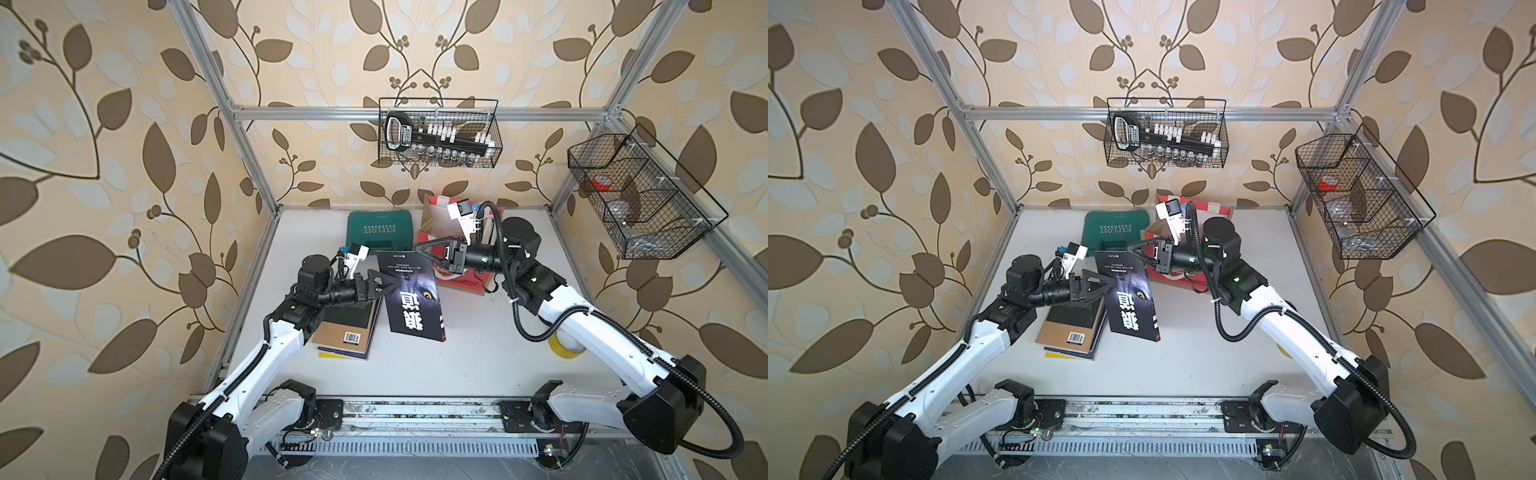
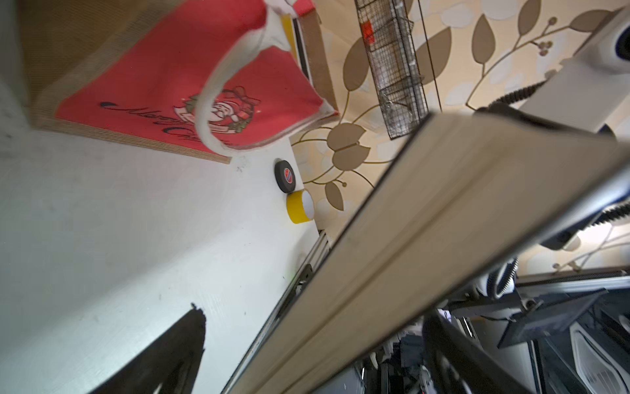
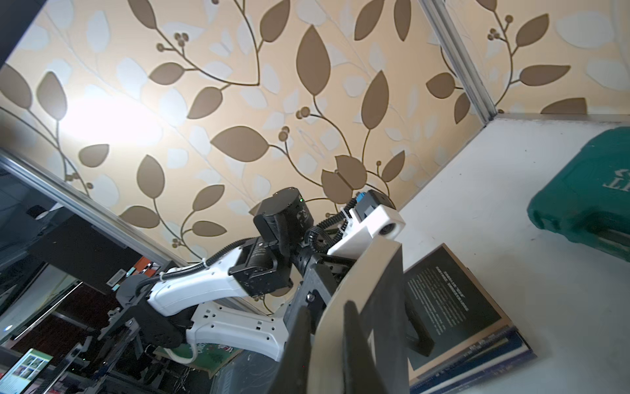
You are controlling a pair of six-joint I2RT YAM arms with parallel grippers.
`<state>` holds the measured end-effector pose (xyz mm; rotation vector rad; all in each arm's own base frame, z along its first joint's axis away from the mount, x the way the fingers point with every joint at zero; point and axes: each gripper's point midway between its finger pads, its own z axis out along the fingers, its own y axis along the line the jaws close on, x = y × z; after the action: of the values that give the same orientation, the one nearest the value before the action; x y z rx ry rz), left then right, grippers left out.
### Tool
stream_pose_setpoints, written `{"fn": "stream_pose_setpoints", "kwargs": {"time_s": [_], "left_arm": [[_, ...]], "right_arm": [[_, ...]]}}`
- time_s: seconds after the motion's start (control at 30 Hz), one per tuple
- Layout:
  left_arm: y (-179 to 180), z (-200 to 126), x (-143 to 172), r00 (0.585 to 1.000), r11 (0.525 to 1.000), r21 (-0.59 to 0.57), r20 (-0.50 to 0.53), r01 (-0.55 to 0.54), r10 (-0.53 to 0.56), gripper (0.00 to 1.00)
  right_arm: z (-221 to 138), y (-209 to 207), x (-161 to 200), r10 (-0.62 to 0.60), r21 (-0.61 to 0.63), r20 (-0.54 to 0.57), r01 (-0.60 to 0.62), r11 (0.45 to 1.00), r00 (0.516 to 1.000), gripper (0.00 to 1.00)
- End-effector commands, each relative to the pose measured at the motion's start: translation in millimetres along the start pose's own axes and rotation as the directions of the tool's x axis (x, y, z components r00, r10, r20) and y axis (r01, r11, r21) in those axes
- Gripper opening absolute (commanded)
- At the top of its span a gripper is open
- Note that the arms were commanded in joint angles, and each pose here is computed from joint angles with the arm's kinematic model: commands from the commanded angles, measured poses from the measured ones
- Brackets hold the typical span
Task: Put the books into the canvas bag
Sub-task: Pick up the book from the book.
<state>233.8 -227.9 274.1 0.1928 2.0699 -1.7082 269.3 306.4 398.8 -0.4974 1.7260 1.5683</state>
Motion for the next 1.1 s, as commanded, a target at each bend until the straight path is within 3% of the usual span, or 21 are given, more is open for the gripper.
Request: {"fn": "stream_pose_setpoints", "kwargs": {"time_s": [0.0,0.07,0.13,0.3,0.47,0.53,0.7,1.07], "left_arm": [[-49.3,4.2,9.0,0.990,0.974,0.184,-0.040,-0.129,0.139,0.98],[-61.0,4.1,15.5,0.984,0.964,0.217,-0.054,-0.155,0.170,0.95],[-67.4,1.4,19.1,0.981,0.958,0.230,-0.055,-0.172,0.189,0.85],[-72.9,-6.6,23.7,0.973,0.959,0.189,-0.048,-0.212,0.224,0.35],[-74.9,-17.0,32.8,0.958,0.961,0.091,-0.099,-0.261,0.270,0.03],[-74.3,-20.1,36.5,0.951,0.960,0.058,-0.130,-0.274,0.280,0.00],[-79.6,-21.8,46.5,0.932,0.956,0.089,-0.212,-0.281,0.293,0.00],[-93.6,-24.9,57.3,0.898,0.937,0.189,-0.281,-0.295,0.339,0.00]], "right_arm": [[-10.2,45.5,-22.7,-0.028,-0.164,0.046,0.036,0.986,0.999,0.00],[-10.1,41.0,-21.8,-0.020,-0.162,0.045,0.027,0.986,0.999,0.00],[-10.6,35.0,-20.7,-0.011,-0.151,0.044,0.017,0.988,0.999,0.00],[-14.3,18.8,-17.8,-0.001,-0.113,0.048,0.006,0.994,0.999,0.00],[-26.4,1.6,-1.1,-0.009,-0.109,-0.031,0.006,0.994,0.999,0.00],[-30.1,2.9,14.8,-0.036,-0.138,-0.103,0.021,0.990,0.994,0.07],[-40.6,1.5,45.4,-0.107,-0.141,-0.195,0.080,0.987,0.975,0.38],[-59.0,1.1,86.3,-0.111,-0.157,-0.285,0.067,0.985,0.952,0.42]]}}
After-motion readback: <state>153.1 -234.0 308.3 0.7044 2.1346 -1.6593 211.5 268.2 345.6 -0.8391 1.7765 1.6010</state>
